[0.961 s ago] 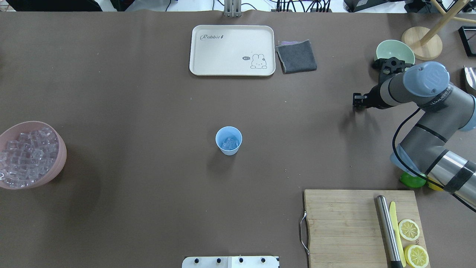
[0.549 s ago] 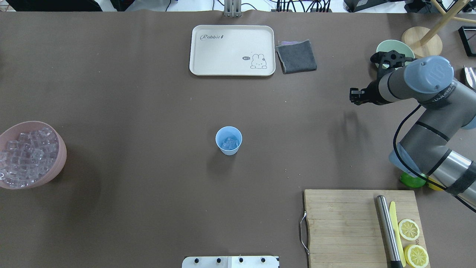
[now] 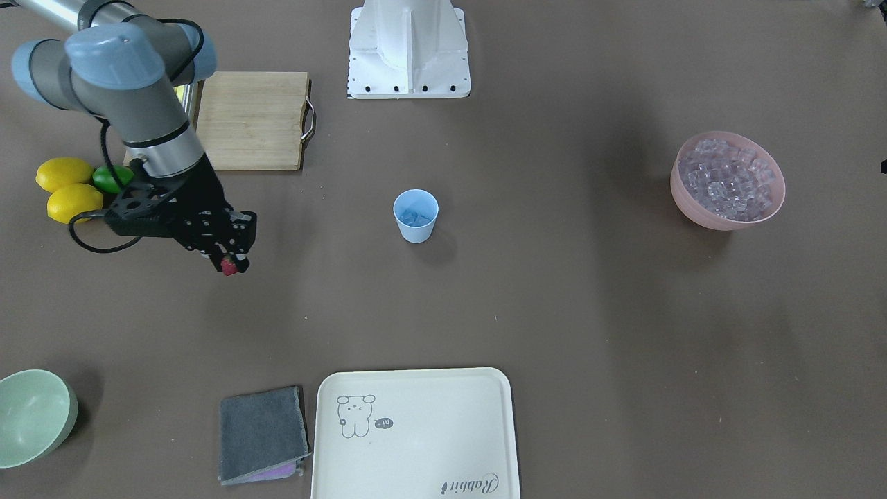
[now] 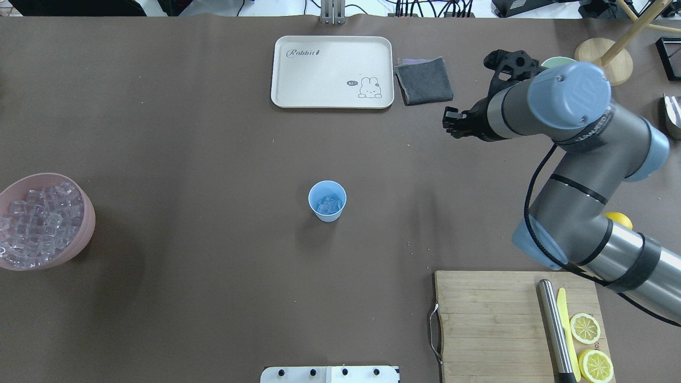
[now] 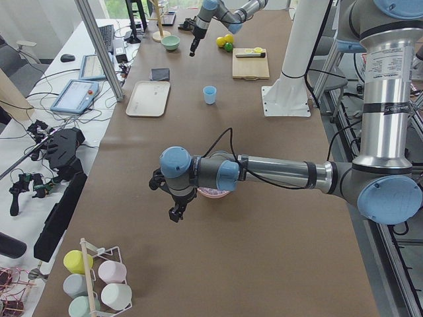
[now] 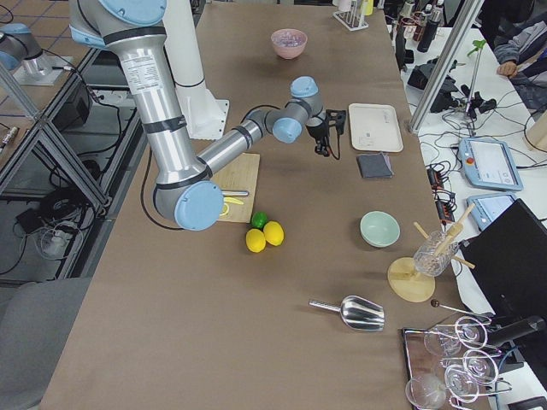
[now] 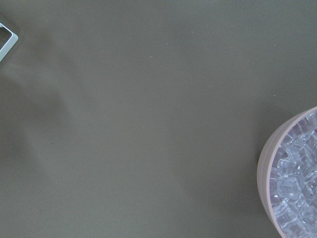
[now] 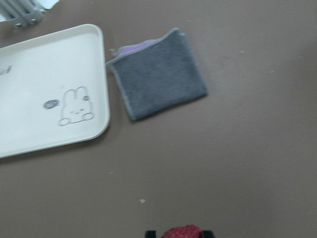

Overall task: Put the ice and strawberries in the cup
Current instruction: 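Lift the strawberry with the right gripper and carry it over the blue cup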

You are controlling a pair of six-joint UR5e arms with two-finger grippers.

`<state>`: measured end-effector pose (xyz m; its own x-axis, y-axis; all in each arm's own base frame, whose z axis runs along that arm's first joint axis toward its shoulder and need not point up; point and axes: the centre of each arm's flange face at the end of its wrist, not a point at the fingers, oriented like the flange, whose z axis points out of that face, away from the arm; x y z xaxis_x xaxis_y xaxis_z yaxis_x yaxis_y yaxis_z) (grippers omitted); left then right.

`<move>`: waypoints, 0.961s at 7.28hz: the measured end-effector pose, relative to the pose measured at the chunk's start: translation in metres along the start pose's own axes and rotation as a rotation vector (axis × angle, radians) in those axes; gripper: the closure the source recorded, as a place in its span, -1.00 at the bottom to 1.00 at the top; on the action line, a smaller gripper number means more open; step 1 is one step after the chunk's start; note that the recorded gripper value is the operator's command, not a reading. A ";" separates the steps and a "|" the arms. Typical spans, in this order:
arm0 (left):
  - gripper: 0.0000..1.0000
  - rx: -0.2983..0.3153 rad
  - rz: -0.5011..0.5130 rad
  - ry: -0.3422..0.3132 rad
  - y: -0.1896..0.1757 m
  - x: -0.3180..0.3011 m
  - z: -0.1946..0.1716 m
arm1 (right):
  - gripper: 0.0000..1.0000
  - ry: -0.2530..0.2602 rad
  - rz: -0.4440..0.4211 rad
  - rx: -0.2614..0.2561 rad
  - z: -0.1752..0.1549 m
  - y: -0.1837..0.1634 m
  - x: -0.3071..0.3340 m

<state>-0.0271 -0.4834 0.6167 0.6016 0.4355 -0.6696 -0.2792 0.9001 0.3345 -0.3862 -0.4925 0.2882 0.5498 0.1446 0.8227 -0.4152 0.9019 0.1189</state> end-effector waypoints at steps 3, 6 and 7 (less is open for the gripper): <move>-0.97 -0.001 -0.009 0.023 0.002 -0.004 0.007 | 1.00 -0.129 -0.081 0.032 -0.012 0.074 -0.114; -0.97 0.000 -0.039 0.104 0.008 -0.010 0.020 | 1.00 -0.134 -0.124 0.061 -0.020 0.132 -0.180; -0.97 -0.002 -0.044 0.111 0.010 -0.011 0.023 | 1.00 -0.113 -0.129 0.066 -0.021 0.141 -0.192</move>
<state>-0.0199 -0.4797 0.6427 0.5264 0.3946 -0.7531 -0.2562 0.9182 0.3020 -0.5349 -0.3841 0.1356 0.5182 -0.0208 0.8550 -0.3950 0.8808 0.2609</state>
